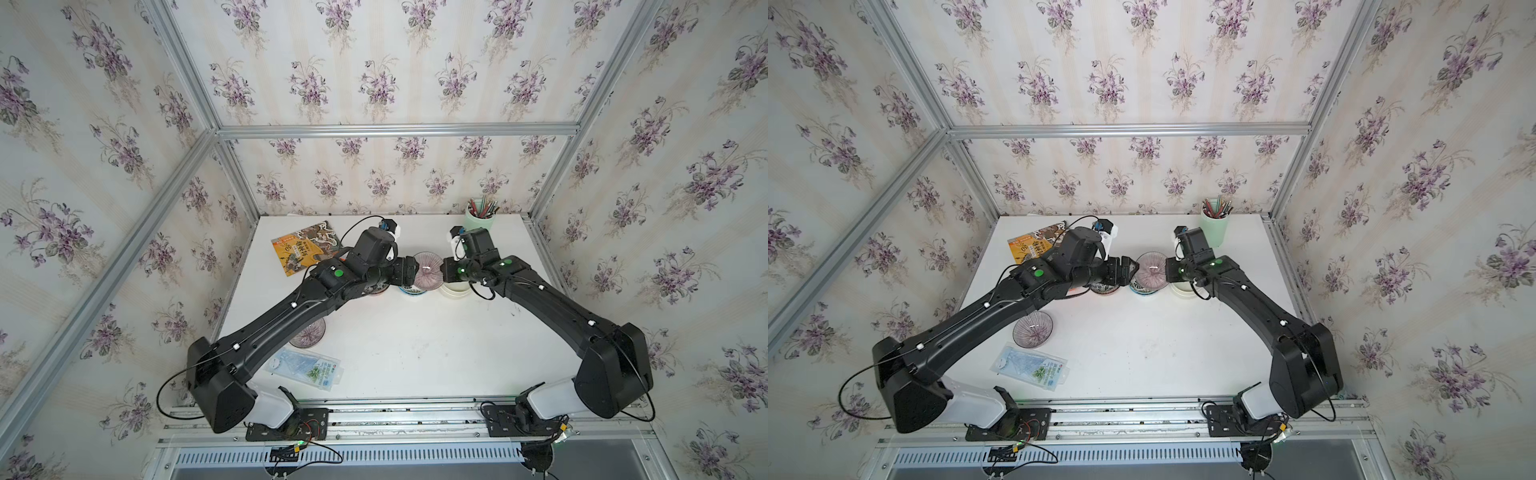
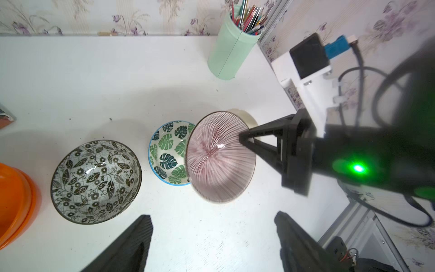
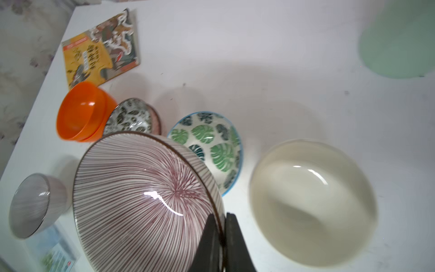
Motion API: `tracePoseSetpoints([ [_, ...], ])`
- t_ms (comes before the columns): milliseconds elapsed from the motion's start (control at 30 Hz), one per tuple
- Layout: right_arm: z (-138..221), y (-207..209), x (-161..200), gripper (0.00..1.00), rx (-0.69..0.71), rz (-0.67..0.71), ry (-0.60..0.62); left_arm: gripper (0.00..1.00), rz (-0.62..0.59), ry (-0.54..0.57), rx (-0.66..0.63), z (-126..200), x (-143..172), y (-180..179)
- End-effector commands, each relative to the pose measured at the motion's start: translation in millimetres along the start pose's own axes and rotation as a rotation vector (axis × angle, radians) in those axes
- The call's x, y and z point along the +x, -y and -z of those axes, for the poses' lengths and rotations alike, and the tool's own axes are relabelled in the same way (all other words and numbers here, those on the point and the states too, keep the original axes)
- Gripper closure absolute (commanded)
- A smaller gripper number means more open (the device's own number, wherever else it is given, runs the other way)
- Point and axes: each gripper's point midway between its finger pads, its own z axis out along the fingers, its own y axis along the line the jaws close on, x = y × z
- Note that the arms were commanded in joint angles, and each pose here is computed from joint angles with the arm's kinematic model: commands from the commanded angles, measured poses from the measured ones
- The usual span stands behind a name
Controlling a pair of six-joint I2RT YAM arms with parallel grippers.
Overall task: Stack the bowls
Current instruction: Pick up the bowl from the center of the board, then place the bowl at the center of the board.
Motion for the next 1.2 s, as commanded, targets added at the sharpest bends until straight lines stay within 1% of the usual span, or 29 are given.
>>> tracePoseSetpoints([
  [0,21,39,-18,0.98,-0.004,-0.117,0.080,0.15,-0.041,0.052,-0.070,16,-11,-16],
  [100,40,98,-19,0.98,0.058,-0.251,0.130,0.15,-0.023,0.035,-0.137,19,-1,-41],
  [200,49,145,-6,0.97,0.125,-0.364,0.150,0.15,-0.015,0.035,-0.164,22,6,-53],
  [333,42,198,25,0.95,0.234,-0.517,0.124,0.15,-0.003,0.024,-0.197,21,12,-66],
  [367,39,205,33,0.95,0.245,-0.542,0.116,0.15,0.003,0.019,-0.202,20,13,-69],
  [500,25,214,53,0.95,0.264,-0.582,0.081,0.15,0.024,-0.001,-0.199,15,19,-74],
  [700,14,219,68,0.93,0.279,-0.588,0.044,0.15,0.038,-0.012,-0.204,13,26,-80],
  [1167,-4,229,77,0.89,0.298,-0.598,0.007,0.16,0.063,-0.015,-0.220,13,30,-90],
])
